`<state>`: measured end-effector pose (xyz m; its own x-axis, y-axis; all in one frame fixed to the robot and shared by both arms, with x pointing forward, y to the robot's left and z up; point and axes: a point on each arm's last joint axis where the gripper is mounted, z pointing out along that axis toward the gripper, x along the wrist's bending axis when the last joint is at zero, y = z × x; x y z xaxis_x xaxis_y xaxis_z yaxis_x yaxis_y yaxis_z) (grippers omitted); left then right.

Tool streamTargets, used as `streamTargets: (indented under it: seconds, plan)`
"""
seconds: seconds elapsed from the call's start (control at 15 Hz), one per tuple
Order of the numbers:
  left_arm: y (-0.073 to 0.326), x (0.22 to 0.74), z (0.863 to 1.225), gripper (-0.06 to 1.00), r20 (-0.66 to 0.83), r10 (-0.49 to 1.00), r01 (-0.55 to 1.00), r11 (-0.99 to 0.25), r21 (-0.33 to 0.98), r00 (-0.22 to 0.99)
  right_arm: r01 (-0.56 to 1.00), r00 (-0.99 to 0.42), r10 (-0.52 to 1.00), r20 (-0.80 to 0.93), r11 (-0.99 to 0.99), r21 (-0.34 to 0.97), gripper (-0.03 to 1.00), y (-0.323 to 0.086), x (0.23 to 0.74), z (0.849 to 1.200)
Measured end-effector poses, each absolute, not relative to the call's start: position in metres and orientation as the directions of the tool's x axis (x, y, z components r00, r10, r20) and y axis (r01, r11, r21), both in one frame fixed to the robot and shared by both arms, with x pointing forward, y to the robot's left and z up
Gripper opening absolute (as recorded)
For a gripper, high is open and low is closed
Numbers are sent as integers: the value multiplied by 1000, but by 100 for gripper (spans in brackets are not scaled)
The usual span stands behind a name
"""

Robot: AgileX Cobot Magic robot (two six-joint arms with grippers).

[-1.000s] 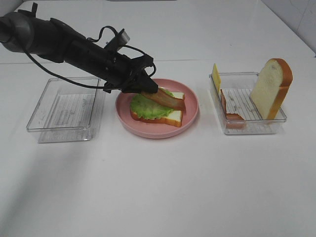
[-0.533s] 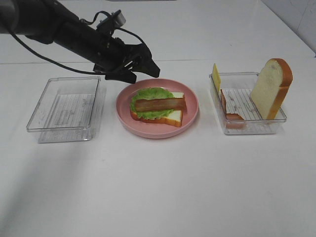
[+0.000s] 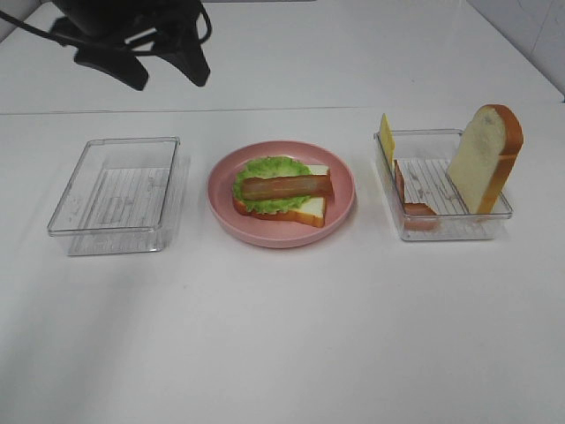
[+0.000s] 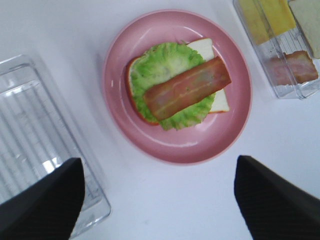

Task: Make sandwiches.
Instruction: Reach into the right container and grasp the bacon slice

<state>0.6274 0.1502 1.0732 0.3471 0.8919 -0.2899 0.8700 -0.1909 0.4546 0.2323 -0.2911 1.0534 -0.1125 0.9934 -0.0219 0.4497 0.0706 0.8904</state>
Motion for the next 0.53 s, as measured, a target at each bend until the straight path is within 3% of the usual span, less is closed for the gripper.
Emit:
streamTargets:
  seconds: [0.33,0.53]
  plan:
    - [189,566,1154,77,-137,963,868,-143,475,233,450,-112,993,-22,71,890,78,-291,232,1053]
    - [207,536,1181,77,-79,980,834,-114,540,185,450,-112,993,-22,71,890,78,-291,232,1053]
